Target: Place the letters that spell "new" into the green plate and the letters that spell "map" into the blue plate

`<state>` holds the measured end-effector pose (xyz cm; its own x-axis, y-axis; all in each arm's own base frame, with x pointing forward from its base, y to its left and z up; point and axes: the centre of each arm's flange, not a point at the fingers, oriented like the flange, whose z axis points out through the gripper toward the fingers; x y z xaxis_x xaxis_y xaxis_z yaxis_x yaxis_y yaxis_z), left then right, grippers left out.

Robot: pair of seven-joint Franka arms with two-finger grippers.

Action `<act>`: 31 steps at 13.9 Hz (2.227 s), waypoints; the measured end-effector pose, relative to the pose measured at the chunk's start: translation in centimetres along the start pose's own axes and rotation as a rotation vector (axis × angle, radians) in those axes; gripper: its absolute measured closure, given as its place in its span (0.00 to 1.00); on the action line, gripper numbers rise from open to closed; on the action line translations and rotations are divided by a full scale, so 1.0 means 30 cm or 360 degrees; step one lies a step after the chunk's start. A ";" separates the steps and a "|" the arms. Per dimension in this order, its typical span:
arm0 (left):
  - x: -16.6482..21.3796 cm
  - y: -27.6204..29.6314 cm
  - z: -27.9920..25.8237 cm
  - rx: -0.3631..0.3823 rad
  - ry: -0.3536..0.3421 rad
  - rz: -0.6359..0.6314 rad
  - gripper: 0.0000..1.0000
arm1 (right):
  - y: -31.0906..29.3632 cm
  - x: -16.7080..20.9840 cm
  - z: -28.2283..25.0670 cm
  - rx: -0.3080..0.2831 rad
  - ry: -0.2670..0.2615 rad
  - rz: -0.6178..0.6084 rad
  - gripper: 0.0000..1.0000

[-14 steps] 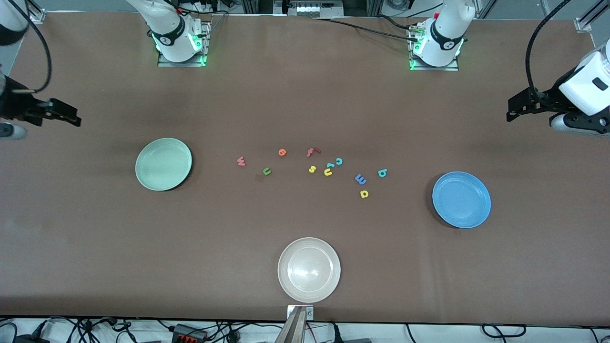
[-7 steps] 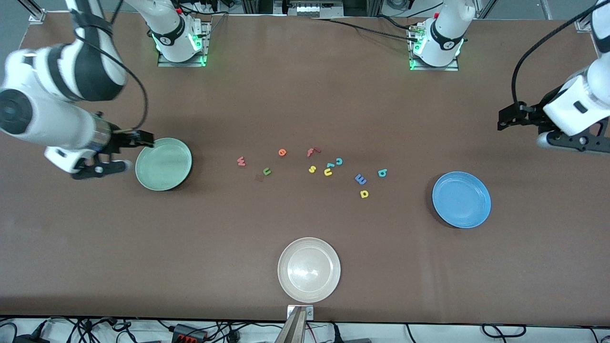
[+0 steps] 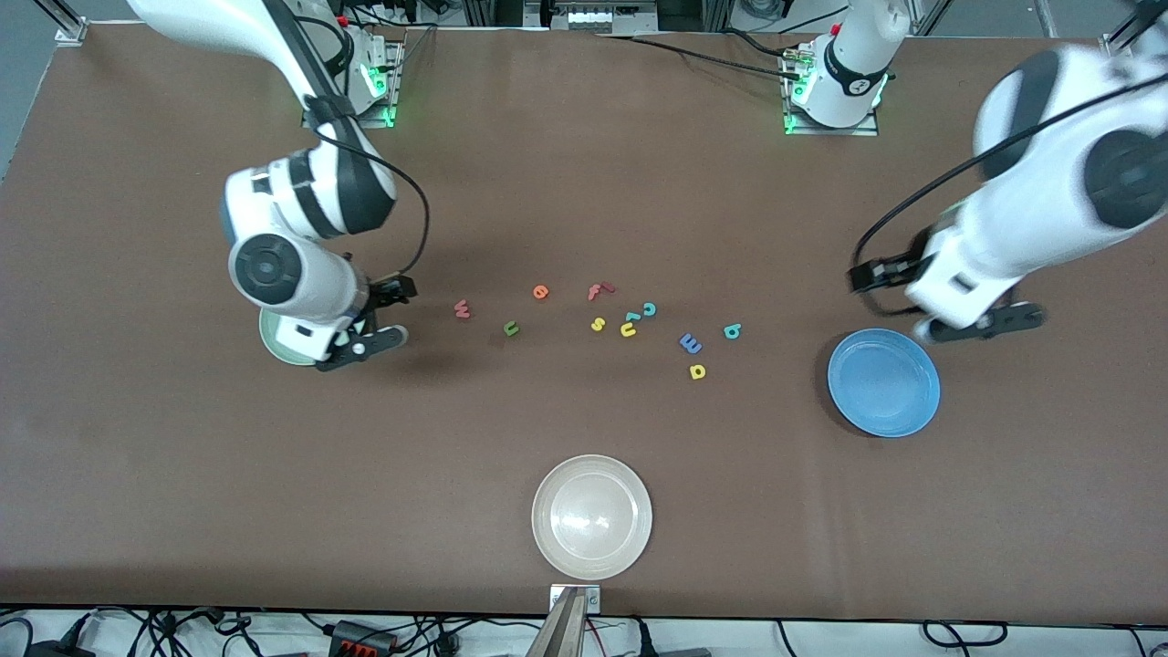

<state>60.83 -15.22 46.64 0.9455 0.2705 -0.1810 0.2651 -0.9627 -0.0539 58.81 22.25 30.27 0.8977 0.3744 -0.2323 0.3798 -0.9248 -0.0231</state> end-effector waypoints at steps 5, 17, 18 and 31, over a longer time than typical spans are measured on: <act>0.092 0.246 0.346 -0.0195 -0.0011 -0.0332 0.00 | -0.153 0.065 0.219 -0.0032 -0.0033 -0.0071 0.04; -0.023 0.493 0.877 -0.0176 -0.0008 -0.0436 0.28 | -0.315 0.099 0.393 -0.0049 -0.0012 0.0055 0.32; -0.031 0.508 0.911 -0.0179 -0.0003 -0.0434 0.28 | -0.325 0.097 0.399 -0.0050 -0.0016 0.0056 0.32; -0.006 0.484 0.866 -0.0099 0.0024 -0.0374 0.73 | -0.341 0.084 0.438 -0.0055 -0.0052 0.0059 0.74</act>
<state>59.61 -29.18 20.38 0.8590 0.4877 -0.1561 0.4890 -0.8717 -0.0322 54.25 31.76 17.14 0.9036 0.3372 -0.2641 0.3545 -0.9348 0.0195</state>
